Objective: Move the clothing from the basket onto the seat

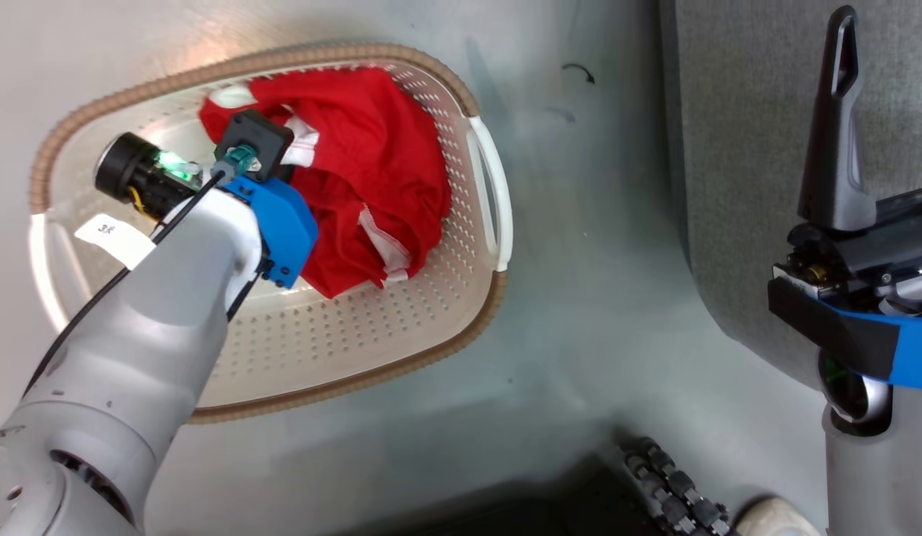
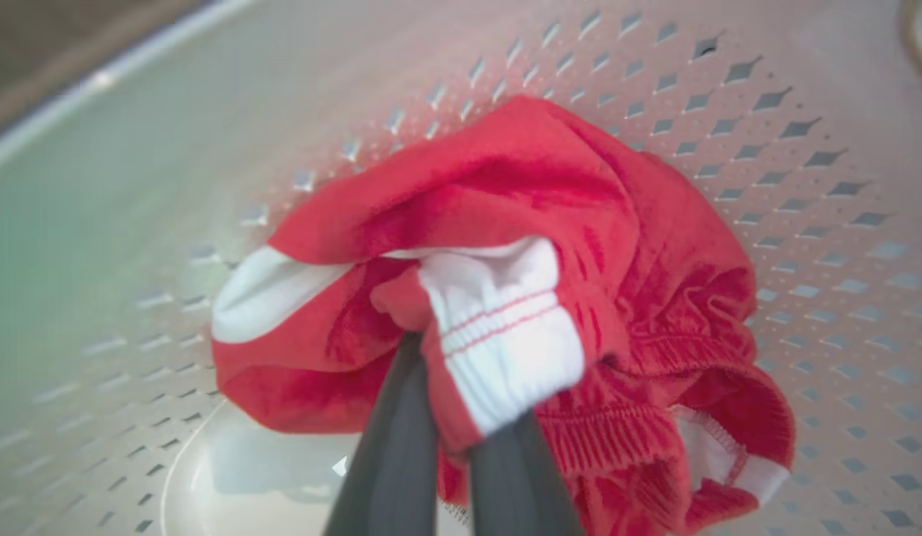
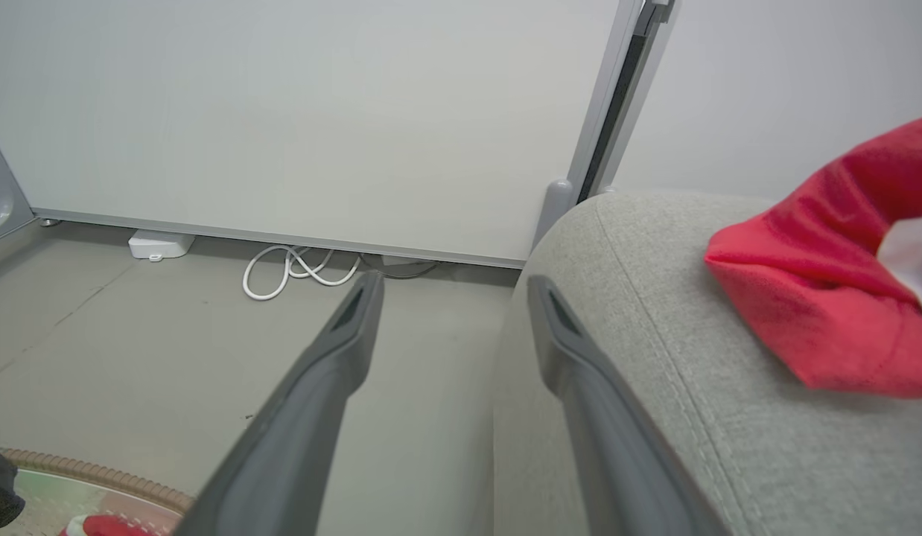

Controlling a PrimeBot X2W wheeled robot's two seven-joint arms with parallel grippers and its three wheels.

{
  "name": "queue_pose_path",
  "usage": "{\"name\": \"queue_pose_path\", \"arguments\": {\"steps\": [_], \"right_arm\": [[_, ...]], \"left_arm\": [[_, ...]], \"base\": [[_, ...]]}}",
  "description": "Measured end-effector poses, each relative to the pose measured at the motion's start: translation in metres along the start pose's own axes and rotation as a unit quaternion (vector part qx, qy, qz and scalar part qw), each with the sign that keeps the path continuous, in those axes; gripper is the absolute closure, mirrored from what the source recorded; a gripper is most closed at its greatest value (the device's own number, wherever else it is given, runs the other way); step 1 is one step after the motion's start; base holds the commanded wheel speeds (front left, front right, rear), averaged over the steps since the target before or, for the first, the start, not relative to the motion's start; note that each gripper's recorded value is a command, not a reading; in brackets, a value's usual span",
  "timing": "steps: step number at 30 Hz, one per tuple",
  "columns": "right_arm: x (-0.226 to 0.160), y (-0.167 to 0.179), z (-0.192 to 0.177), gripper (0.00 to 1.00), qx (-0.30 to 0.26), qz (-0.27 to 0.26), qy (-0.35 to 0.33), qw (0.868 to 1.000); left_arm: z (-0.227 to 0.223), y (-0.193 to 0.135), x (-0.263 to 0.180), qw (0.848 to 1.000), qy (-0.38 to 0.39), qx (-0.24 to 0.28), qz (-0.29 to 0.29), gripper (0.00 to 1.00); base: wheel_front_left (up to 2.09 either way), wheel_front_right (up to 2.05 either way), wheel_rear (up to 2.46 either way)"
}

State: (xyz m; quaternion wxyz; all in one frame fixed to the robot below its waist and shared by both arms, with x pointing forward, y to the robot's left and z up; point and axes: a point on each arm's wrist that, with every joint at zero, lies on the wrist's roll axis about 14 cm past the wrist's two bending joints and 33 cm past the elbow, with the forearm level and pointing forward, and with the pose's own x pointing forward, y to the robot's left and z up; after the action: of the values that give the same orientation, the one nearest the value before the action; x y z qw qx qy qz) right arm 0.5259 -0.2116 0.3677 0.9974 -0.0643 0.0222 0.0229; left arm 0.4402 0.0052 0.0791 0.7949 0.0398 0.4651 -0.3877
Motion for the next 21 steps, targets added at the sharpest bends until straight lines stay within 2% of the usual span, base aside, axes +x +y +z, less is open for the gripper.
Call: {"name": "queue_pose_path", "arguments": {"steps": [10, 21], "right_arm": [[0.002, 0.003, 0.031, 0.00, 0.017, -0.001, -0.030, 0.999], [-0.018, 0.000, 0.086, 0.00, 0.033, -0.008, -0.068, 0.997]], "left_arm": [[0.063, 0.004, -0.038, 0.995, -0.088, -0.024, 0.027, 1.00], [0.116, -0.004, -0.116, 0.982, -0.179, -0.007, 0.066, 1.00]], "base": [[0.00, 0.00, 0.00], [0.00, 0.00, 0.00]]}}
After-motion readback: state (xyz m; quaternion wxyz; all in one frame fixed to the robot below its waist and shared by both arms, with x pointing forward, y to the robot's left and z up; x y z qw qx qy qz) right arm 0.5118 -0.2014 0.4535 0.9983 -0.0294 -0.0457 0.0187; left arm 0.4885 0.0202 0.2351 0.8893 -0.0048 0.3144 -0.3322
